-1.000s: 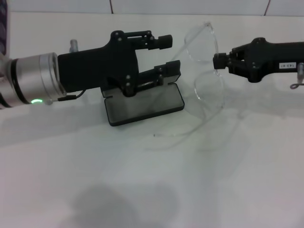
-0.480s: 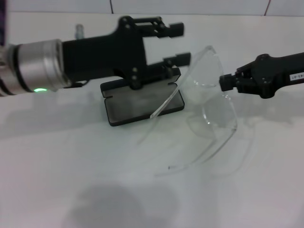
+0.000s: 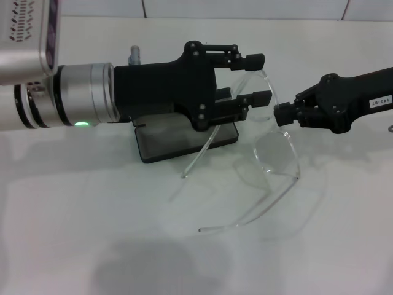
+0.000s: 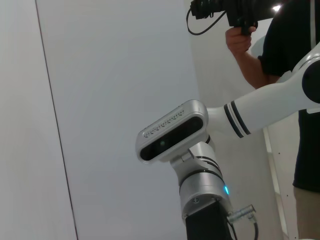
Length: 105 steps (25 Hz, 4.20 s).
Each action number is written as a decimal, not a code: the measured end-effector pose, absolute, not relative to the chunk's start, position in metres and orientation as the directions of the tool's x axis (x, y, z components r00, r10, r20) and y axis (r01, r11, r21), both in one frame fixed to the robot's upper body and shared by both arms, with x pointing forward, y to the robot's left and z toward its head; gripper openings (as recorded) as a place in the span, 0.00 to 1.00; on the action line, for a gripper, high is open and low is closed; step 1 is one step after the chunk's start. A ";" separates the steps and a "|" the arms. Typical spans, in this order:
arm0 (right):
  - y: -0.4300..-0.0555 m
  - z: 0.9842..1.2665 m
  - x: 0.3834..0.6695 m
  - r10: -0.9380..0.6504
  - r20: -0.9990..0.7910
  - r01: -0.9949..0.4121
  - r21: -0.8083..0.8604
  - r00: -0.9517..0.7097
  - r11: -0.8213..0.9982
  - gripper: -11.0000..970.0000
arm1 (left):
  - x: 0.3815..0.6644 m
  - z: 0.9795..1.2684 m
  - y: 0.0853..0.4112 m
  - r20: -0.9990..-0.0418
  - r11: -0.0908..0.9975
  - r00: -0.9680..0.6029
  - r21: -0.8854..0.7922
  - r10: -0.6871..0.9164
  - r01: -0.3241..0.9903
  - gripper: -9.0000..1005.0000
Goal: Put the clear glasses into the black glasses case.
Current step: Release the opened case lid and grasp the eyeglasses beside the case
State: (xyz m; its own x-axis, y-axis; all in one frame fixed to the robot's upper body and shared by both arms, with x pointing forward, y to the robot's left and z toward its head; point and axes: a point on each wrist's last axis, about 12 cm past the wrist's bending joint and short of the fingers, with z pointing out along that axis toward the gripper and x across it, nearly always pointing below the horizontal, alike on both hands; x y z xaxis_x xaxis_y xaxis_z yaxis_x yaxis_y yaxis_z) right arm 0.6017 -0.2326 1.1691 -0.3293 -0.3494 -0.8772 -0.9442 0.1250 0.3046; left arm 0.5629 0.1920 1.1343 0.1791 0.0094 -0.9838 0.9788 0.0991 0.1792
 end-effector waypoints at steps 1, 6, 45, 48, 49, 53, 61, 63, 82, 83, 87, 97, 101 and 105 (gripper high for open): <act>-0.232 1.169 0.601 -0.348 -0.877 -0.944 0.307 -0.330 0.120 0.05 | 0.563 1.134 0.192 -0.984 0.100 0.180 0.180 0.008 0.979 0.48; -0.229 1.170 0.600 -0.337 -0.881 -0.943 0.317 -0.333 0.104 0.05 | 0.561 1.132 0.192 -0.985 0.103 0.174 0.173 0.005 0.980 0.48; -0.222 1.176 0.592 -0.295 -0.875 -0.919 0.394 -0.385 0.030 0.04 | 0.555 1.132 0.192 -0.960 0.140 0.265 0.251 -0.092 0.958 0.48; -0.219 1.177 0.591 -0.282 -0.878 -0.918 0.397 -0.386 0.021 0.04 | 0.555 1.132 0.192 -0.959 0.146 0.268 0.252 -0.097 0.957 0.48; -0.218 1.177 0.591 -0.279 -0.879 -0.917 0.398 -0.387 0.018 0.04 | 0.554 1.131 0.192 -0.958 0.148 0.268 0.252 -0.099 0.956 0.48; -0.217 1.178 0.590 -0.271 -0.877 -0.913 0.409 -0.397 0.015 0.04 | 0.553 1.128 0.191 -0.957 0.153 0.271 0.254 -0.102 0.955 0.48; -0.218 1.178 0.588 -0.263 -0.878 -0.910 0.414 -0.400 0.002 0.04 | 0.554 1.128 0.190 -0.950 0.177 0.288 0.265 -0.120 0.948 0.48; -0.220 1.178 0.588 -0.262 -0.877 -0.910 0.415 -0.402 0.007 0.04 | 0.554 1.129 0.190 -0.948 0.182 0.294 0.269 -0.122 0.946 0.48; -0.238 1.176 0.584 -0.191 -0.883 -0.903 0.429 -0.428 0.037 0.04 | 0.557 1.129 0.184 -0.949 0.181 0.295 0.272 -0.114 0.945 0.48; -0.241 1.174 0.585 -0.185 -0.882 -0.901 0.430 -0.433 0.057 0.04 | 0.557 1.130 0.185 -0.946 0.188 0.298 0.272 -0.125 0.944 0.48; -0.258 1.169 0.586 -0.142 -0.888 -0.897 0.417 -0.437 0.148 0.03 | 0.555 1.134 0.191 -0.938 0.202 0.304 0.269 -0.166 0.942 0.48; -0.288 1.162 0.588 -0.085 -0.936 -0.902 0.302 -0.342 0.307 0.02 | 0.556 1.129 0.210 -0.944 0.304 0.297 0.244 -0.143 0.921 0.48; -0.281 1.157 0.591 -0.164 -0.942 -0.917 0.228 -0.293 0.329 0.02 | 0.558 1.123 0.209 -0.955 0.329 0.275 0.225 -0.113 0.917 0.48; -0.268 1.154 0.596 -0.232 -0.928 -0.926 0.213 -0.292 0.313 0.03 | 0.559 1.118 0.208 -0.963 0.353 0.249 0.200 -0.100 0.914 0.48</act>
